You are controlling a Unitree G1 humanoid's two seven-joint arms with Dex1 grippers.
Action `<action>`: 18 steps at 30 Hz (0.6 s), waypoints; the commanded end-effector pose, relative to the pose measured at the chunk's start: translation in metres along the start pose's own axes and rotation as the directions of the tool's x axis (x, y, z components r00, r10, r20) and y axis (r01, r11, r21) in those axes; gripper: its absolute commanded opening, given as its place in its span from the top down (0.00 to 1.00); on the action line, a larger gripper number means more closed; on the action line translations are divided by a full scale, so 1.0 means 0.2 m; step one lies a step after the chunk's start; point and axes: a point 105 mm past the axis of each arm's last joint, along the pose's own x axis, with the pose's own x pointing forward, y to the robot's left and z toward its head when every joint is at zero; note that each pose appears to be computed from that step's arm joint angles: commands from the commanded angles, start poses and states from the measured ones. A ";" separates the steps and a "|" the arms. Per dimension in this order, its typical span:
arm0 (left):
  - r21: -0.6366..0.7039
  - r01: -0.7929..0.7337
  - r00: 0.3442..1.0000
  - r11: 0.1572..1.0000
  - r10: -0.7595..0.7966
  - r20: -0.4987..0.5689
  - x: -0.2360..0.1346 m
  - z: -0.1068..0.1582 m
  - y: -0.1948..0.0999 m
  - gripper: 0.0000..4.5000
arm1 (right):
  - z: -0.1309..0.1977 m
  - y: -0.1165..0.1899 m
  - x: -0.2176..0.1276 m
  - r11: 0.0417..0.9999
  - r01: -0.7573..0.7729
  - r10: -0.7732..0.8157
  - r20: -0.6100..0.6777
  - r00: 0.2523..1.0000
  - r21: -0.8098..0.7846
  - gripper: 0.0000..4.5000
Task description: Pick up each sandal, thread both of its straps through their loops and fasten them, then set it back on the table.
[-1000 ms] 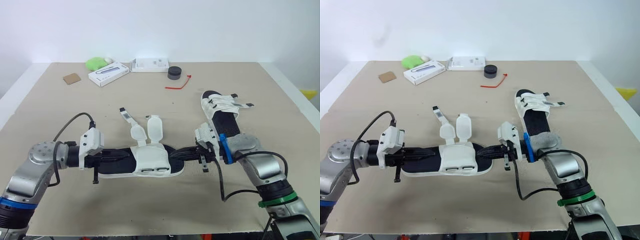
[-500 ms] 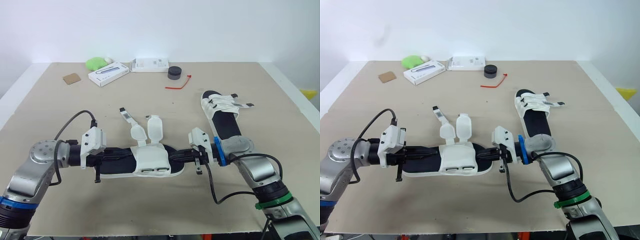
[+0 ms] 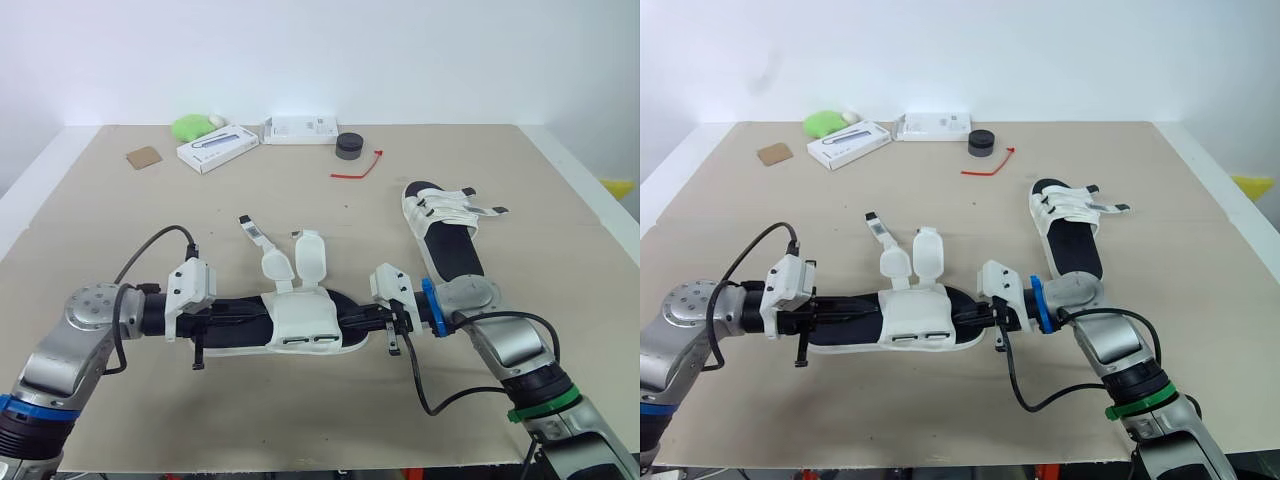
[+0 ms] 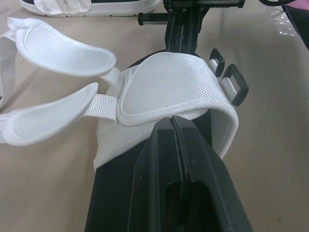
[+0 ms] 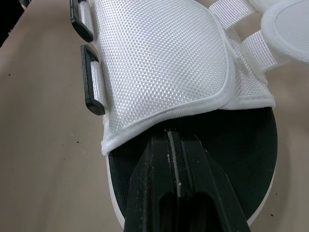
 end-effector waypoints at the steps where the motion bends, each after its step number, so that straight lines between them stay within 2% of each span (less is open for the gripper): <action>1: 0.011 -0.011 1.000 1.000 0.011 0.023 0.01 0.04 0.00 1.00 | -0.01 0.00 0.00 1.000 0.005 -0.005 -0.010 1.000 -0.010 0.98; 8: -0.074 -0.053 0.998 0.996 0.056 0.040 -0.03 0.06 0.06 1.00 | 0.00 0.00 0.01 1.000 -0.006 0.006 0.002 1.000 -0.023 0.98; 9: -0.098 -0.067 0.997 0.993 0.071 0.044 -0.04 0.06 0.07 0.94 | 0.01 0.00 0.01 1.000 -0.008 0.008 0.000 1.000 -0.029 0.99; 11: -0.229 -0.133 0.983 0.964 0.158 0.095 -0.08 0.08 0.15 0.84 | 0.01 0.00 0.01 0.999 -0.011 0.011 0.003 1.000 -0.034 1.00; 14: -0.368 -0.184 0.959 0.911 0.249 0.137 -0.11 0.10 0.24 0.52 | 0.02 0.00 0.01 0.999 -0.012 0.012 0.009 1.000 -0.041 1.00; 15: -0.429 -0.183 0.953 0.885 0.266 0.143 -0.12 0.10 0.25 0.38 | 0.03 0.00 0.01 0.999 -0.012 0.012 0.010 1.000 -0.043 1.00; 17: -0.587 -0.167 0.931 0.792 0.322 0.170 -0.13 0.10 0.31 0.22 | 0.03 0.00 0.01 0.999 -0.012 0.013 0.011 1.000 -0.044 1.00; 18: -0.649 -0.154 0.921 0.745 0.346 0.179 -0.13 0.11 0.33 0.11 | 0.03 0.00 0.01 0.999 -0.012 0.013 0.012 1.000 -0.045 1.00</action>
